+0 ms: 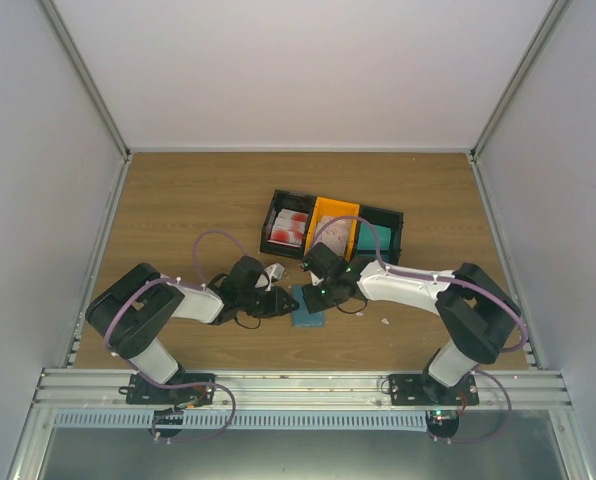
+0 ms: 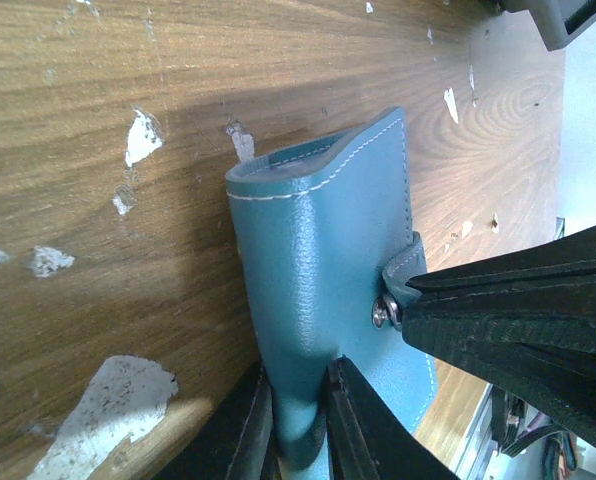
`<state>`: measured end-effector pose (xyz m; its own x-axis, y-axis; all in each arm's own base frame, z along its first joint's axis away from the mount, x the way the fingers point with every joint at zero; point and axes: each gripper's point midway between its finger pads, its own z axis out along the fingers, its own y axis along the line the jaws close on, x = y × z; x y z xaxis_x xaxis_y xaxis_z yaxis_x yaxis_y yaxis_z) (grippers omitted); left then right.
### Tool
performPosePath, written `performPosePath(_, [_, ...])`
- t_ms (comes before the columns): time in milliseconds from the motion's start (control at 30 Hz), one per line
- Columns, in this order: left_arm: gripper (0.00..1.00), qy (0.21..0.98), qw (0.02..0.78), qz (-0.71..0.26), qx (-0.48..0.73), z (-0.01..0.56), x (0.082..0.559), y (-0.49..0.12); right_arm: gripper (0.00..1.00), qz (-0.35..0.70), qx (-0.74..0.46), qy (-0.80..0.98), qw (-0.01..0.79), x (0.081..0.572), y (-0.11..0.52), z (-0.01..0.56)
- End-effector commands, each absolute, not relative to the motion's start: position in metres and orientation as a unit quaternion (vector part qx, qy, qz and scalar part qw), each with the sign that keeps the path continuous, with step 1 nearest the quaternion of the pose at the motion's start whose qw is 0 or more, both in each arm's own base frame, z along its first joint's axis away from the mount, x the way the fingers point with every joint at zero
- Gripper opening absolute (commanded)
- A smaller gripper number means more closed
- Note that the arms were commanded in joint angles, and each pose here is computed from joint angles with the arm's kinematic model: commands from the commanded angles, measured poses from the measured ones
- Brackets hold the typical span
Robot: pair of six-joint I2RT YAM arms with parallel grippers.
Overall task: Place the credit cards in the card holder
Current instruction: Close the card holder at the center of the board.
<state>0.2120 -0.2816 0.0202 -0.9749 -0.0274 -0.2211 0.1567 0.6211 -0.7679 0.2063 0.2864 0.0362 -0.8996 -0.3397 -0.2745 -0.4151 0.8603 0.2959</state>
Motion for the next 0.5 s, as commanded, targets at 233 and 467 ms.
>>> performPosePath(233, [0.16, 0.907, 0.086, -0.411, 0.039, -0.001, 0.205, -0.28, 0.0, 0.216, -0.243, 0.945, 0.044, 0.178, 0.312, 0.015])
performPosePath(467, [0.14, 0.907, 0.082, -0.41, 0.044, -0.004, 0.204, -0.281, 0.0, 0.213, -0.245, 0.945, 0.043, 0.177, 0.314, 0.018])
